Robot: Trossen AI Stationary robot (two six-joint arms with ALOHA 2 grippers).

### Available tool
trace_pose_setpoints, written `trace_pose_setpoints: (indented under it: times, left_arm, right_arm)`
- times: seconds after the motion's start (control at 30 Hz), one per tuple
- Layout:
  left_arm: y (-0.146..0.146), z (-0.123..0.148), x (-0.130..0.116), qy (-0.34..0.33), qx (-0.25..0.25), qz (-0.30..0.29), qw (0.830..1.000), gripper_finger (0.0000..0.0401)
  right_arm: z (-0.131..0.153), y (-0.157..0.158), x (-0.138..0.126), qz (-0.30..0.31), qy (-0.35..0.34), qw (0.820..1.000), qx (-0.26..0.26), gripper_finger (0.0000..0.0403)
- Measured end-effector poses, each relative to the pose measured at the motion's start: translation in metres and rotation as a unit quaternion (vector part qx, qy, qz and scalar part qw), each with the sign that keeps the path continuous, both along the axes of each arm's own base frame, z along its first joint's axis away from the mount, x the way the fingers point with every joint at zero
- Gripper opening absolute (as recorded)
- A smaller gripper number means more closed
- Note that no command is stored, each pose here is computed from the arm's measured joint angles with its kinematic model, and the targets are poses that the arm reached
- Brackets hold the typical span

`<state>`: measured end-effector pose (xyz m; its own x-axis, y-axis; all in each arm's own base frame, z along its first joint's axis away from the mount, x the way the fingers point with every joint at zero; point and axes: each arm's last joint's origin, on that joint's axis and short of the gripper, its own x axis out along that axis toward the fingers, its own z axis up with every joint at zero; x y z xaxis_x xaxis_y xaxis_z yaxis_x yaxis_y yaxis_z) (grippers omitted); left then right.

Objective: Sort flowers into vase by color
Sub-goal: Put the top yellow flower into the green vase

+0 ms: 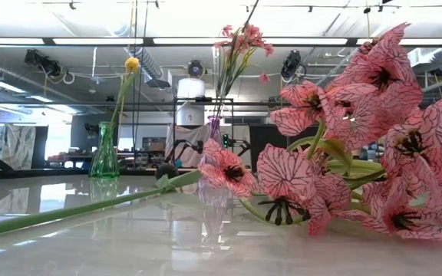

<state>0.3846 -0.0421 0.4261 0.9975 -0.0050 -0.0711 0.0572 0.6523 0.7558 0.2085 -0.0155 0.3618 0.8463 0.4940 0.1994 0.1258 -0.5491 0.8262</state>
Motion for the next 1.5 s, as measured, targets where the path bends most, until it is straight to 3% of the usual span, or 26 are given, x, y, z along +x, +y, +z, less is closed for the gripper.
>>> trace_pose_setpoints:
  times: [0.47, 0.9, 1.3, 1.5]
  left_arm:
    - [0.001, -0.003, 0.003, 0.005, -0.002, 0.001, 1.000, 0.0233]
    - [0.001, -0.003, 0.003, 0.005, -0.052, 0.005, 0.999, 0.0232]
    - [0.001, -0.003, 0.003, 0.004, -0.076, 0.007, 0.997, 0.0165]
    - [0.001, -0.003, 0.003, 0.004, -0.075, 0.007, 0.997, 0.0151]
  right_arm:
    - [0.001, 0.015, 0.002, -0.002, -0.003, 1.000, 0.011, 0.0043]
    - [0.001, 0.020, 0.002, -0.020, -0.010, 1.000, 0.012, 0.0043]
    - [0.002, 0.021, 0.003, -0.039, -0.012, 0.999, 0.015, 0.0043]
    - [0.002, 0.026, 0.003, -0.030, -0.012, 0.999, 0.015, 0.0043]
